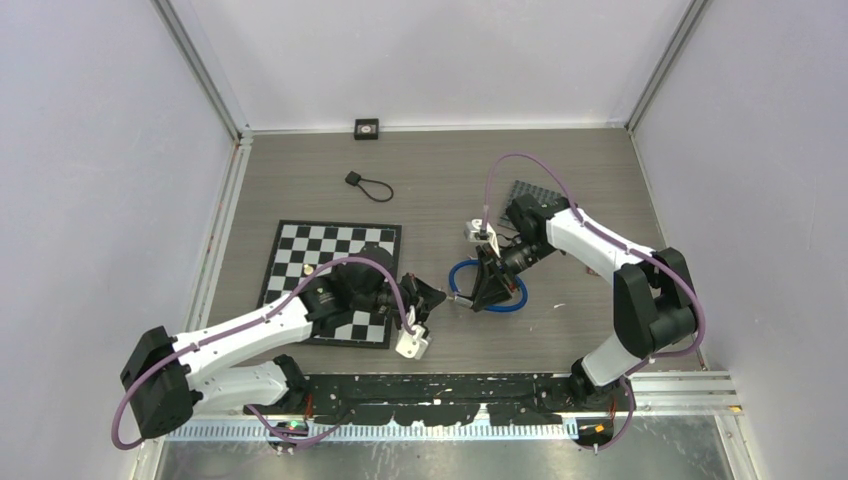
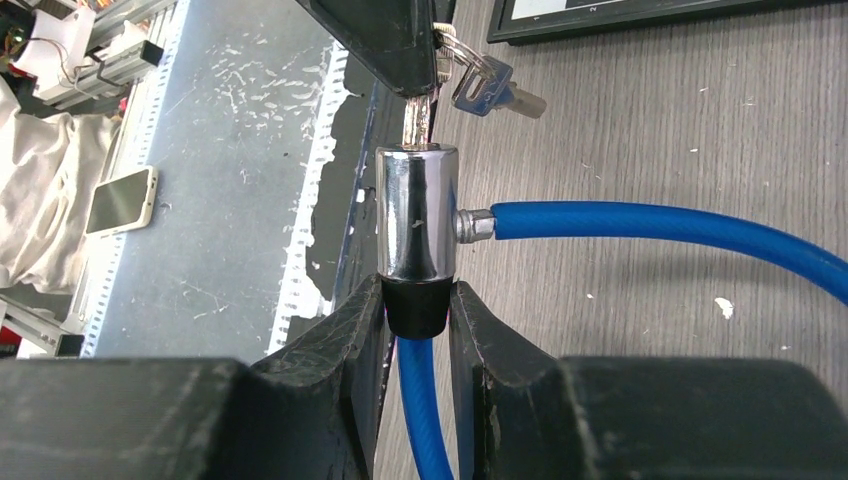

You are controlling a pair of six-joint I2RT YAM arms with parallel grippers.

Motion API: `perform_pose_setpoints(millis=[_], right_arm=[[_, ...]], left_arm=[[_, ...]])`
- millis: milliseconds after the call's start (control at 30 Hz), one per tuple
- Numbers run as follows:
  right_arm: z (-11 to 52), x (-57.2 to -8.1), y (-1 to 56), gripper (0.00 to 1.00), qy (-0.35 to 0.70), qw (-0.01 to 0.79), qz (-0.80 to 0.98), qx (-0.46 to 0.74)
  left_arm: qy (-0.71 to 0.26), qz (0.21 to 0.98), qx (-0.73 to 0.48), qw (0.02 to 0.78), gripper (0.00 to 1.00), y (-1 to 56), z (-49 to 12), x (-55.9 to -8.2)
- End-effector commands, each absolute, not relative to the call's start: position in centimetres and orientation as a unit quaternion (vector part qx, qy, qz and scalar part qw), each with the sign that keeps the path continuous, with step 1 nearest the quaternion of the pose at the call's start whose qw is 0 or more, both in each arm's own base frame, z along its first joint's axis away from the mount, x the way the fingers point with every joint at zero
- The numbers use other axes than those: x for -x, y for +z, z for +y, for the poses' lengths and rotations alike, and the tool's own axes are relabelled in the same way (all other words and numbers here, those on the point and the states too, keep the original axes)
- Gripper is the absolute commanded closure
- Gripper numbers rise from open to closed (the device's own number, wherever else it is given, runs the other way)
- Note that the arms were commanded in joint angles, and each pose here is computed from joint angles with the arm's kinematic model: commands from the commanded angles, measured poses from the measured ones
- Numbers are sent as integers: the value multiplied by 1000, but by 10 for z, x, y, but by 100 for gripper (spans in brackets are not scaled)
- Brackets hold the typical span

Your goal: Unlock with the key

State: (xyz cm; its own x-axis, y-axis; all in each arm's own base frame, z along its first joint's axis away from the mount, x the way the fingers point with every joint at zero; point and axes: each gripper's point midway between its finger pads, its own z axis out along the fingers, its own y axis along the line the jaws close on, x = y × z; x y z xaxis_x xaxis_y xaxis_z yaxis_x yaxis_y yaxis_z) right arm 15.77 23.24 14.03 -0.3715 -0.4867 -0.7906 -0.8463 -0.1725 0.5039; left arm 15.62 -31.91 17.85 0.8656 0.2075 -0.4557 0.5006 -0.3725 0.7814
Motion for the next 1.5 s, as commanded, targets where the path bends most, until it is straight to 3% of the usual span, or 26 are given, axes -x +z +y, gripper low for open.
perform_pose_setpoints(millis=[0, 567, 1000, 1467], right_arm=[[251, -163, 175, 99, 581, 207, 572, 540], [256, -156, 174, 100, 558, 209, 559, 577], [261, -162, 181, 99, 566, 202, 568, 562], [265, -173, 186, 100, 527, 245, 585, 566]], left_arm=[[-161, 160, -826, 516, 100, 188, -331, -141], [-169, 185, -814, 524, 100, 190, -337, -147], [-124, 148, -816, 545, 100, 174, -335, -153], [-211, 180, -789, 548, 100, 173, -346, -137]])
